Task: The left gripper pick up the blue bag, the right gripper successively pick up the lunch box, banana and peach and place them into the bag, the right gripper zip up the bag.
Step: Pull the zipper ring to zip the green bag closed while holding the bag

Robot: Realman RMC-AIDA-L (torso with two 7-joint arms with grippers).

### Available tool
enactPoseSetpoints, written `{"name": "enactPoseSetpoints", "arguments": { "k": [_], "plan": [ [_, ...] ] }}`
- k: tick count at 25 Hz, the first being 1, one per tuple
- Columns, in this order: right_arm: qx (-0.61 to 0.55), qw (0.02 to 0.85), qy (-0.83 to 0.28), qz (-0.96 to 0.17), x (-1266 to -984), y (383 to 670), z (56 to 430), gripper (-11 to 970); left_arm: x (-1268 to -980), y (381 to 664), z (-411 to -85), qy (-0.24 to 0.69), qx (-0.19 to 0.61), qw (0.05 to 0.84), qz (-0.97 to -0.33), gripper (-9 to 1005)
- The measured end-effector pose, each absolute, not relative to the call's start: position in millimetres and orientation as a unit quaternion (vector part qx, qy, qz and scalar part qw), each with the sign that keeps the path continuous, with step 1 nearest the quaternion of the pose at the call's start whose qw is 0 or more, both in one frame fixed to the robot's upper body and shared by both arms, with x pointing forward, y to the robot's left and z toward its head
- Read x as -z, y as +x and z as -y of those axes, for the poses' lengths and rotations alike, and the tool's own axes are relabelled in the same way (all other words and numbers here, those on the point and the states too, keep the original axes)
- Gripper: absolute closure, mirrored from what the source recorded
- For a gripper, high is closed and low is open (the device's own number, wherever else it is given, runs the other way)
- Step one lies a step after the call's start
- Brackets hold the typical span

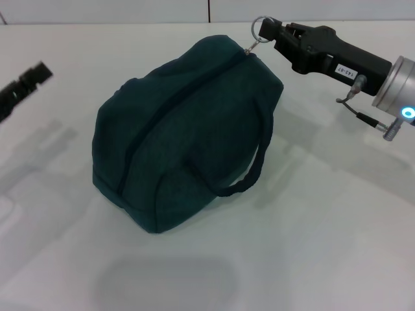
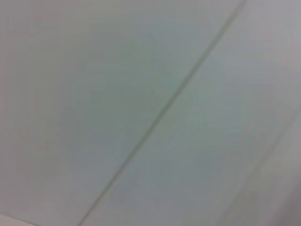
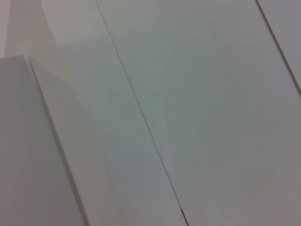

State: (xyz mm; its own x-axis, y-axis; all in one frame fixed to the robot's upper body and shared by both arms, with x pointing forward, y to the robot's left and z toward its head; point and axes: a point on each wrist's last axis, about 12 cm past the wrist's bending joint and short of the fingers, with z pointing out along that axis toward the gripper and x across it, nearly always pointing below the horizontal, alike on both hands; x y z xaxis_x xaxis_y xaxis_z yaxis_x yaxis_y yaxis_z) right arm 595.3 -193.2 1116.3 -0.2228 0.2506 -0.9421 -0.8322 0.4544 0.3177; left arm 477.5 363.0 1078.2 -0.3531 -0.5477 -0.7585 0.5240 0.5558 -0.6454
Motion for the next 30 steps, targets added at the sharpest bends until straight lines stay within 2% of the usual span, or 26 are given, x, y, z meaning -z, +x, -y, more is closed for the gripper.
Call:
{"name": "enactPoseSetpoints", "arguments": {
  "k": [2, 5, 10, 14, 20, 30],
  "plan": [
    [-0.469, 0.578, -0.231, -0.626, -1116.6, 595.2, 193.4, 947, -1083.0, 491.4, -363.7, -0.027, 0.478, 0.559, -0.677, 523],
    [-0.47, 0.578, -0.231, -0.626, -1116.7, 595.1, 193.4, 948, -1092.5, 511.8, -356.9, -0.013, 0.492, 0.539, -0.684, 378],
    [-0.473, 0.578, -0.233, -0.622, -1117.5, 594.1, 192.8, 948, -1114.2, 547.3, -331.9, 0.069, 0.519, 0.474, -0.708, 122],
    [-0.474, 0.578, -0.233, -0.622, -1117.4, 593.9, 192.6, 948, -1131.0, 568.8, -310.5, 0.116, 0.535, 0.428, -0.72, 122],
    [-0.477, 0.578, -0.232, -0.62, -1116.6, 592.3, 192.6, 948, -1149.8, 585.7, -283.8, 0.156, 0.549, 0.378, -0.729, 123],
    [-0.48, 0.581, -0.225, -0.617, -1115.0, 588.6, 197.2, 947, -1152.2, 593.4, -259.4, 0.198, 0.533, 0.342, -0.748, 124]
  ]
}}
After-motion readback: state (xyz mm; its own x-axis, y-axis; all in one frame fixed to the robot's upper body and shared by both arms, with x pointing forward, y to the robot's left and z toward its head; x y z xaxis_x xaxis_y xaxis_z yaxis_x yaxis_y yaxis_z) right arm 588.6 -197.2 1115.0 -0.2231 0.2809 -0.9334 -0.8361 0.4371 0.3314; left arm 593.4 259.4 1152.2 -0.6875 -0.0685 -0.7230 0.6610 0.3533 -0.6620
